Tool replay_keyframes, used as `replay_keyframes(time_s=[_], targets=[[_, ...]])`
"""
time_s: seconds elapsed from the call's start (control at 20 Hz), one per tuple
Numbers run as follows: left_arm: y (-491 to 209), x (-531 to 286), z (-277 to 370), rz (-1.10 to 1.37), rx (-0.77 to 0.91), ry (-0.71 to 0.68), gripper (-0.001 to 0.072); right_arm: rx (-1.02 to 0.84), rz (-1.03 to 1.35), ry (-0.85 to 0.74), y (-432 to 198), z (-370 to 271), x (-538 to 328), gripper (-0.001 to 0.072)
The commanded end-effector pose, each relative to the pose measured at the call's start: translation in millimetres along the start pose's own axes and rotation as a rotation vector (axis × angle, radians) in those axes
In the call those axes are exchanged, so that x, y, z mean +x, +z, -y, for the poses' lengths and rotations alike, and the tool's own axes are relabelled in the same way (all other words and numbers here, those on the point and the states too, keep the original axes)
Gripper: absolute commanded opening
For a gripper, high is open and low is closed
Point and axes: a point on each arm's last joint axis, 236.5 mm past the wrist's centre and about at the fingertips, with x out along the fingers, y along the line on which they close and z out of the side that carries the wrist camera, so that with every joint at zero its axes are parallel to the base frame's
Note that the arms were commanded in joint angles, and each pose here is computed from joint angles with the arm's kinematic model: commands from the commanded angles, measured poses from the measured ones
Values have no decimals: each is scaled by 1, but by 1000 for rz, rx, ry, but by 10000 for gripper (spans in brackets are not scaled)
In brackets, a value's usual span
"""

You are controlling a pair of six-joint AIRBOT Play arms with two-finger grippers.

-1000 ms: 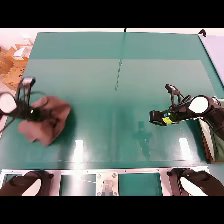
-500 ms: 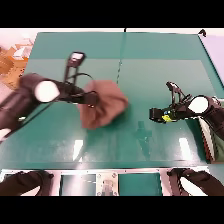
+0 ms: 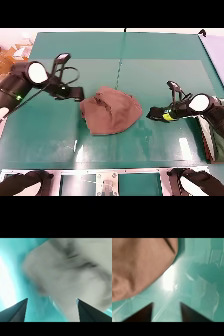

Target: Fold the shirts.

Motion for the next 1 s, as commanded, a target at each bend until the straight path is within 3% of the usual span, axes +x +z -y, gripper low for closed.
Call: replay_keyframes(time_s=[0.0, 0.25, 0.55, 0.6, 0.65, 0.7, 0.75, 0.8, 0.85, 0.9, 0.95], targets=[[-16, 26, -31, -22, -139, -23, 697, 23, 26, 47, 30, 2, 0, 448], [-8, 101, -25, 32, -227, -138, 696, 118, -10, 195, 94, 13, 32, 419], [12, 147, -32, 52, -273, -158, 694, 129, -137, 352, 105, -9, 99, 419], [15, 146, -32, 59, -267, -160, 625, 125, -161, 374, 103, -15, 107, 419], [20, 144, -31, 68, -257, -162, 303, 122, -188, 385, 100, -20, 115, 420], [23, 141, -28, 69, -228, -169, 65, 107, -219, 390, 95, -24, 122, 419], [26, 136, -24, 62, -187, -176, 23, 85, -239, 395, 90, -29, 127, 417], [29, 130, -19, 51, -149, -187, 22, 73, -249, 395, 87, -33, 131, 349], [33, 122, -14, 38, -121, -195, 22, 66, -251, 396, 86, -36, 131, 205], [37, 113, -11, 23, -82, -194, 21, 59, -248, 404, 89, -40, 129, 9], [41, 101, -9, 4, -32, -183, 21, 50, -245, 417, 94, -43, 123, 15]])
